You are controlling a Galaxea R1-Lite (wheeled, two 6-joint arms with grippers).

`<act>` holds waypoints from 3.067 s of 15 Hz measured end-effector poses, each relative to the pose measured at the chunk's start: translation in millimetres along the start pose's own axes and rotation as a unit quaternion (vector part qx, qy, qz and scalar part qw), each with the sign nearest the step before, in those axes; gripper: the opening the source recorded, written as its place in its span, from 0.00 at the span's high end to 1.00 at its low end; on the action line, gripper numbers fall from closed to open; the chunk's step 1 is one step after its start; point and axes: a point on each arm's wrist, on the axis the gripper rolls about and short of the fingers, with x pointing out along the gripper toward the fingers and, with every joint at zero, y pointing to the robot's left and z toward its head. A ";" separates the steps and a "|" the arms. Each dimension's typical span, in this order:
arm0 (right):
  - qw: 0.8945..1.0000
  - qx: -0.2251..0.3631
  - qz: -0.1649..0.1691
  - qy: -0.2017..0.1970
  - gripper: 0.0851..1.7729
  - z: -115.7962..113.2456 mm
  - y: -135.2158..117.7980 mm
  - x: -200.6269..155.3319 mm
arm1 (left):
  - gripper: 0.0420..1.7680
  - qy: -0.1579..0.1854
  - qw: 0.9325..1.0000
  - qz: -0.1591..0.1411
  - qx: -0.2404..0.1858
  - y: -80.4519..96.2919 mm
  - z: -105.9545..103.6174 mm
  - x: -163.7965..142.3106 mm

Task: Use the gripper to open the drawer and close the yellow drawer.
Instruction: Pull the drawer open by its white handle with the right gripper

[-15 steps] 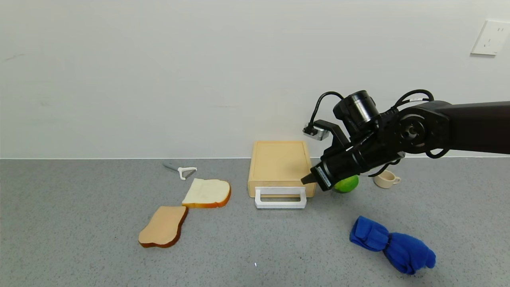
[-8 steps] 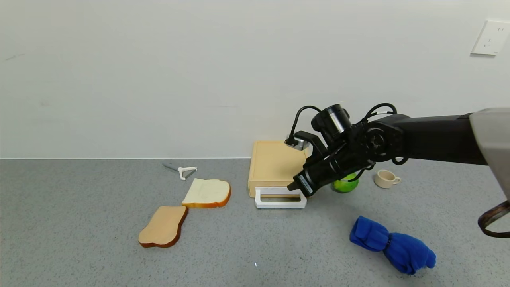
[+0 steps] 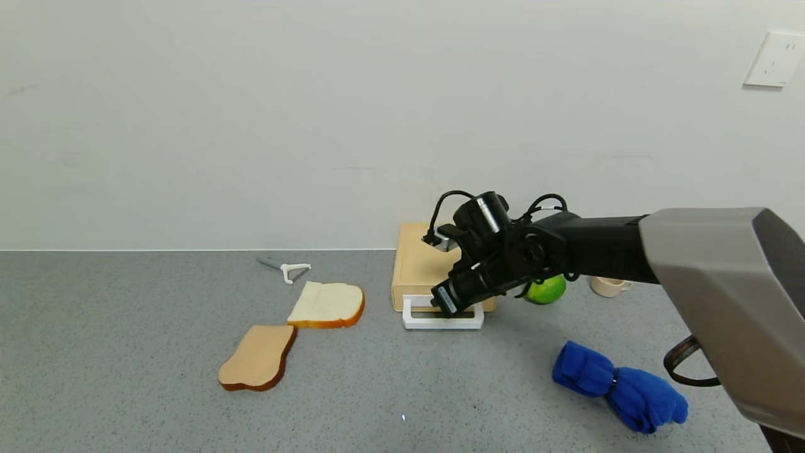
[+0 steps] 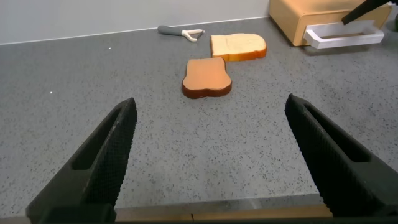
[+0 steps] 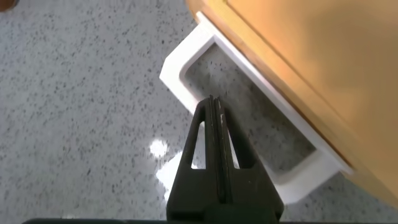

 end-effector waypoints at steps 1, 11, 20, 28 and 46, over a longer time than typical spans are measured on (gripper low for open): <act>1.000 0.007 -0.004 -0.005 0.98 -0.9 -1.3 6.5 | 0.03 0.000 1.000 0.000 0.000 0.0 0.0 0.0; 0.999 0.038 -0.009 -0.017 0.98 -6.1 -4.2 28.7 | 0.03 0.000 1.000 0.000 0.000 0.0 0.0 0.0; 0.997 0.070 -0.009 -0.018 0.98 -11.6 -6.6 42.0 | 0.03 0.000 1.000 0.000 0.000 0.0 0.0 0.0; 0.997 0.081 -0.005 0.021 0.98 -18.4 0.3 42.5 | 0.03 0.000 1.000 0.000 0.000 0.0 0.0 0.0; 0.982 0.152 0.001 0.112 0.98 -27.9 30.0 27.2 | 0.03 0.000 1.000 0.000 0.000 0.0 0.0 0.0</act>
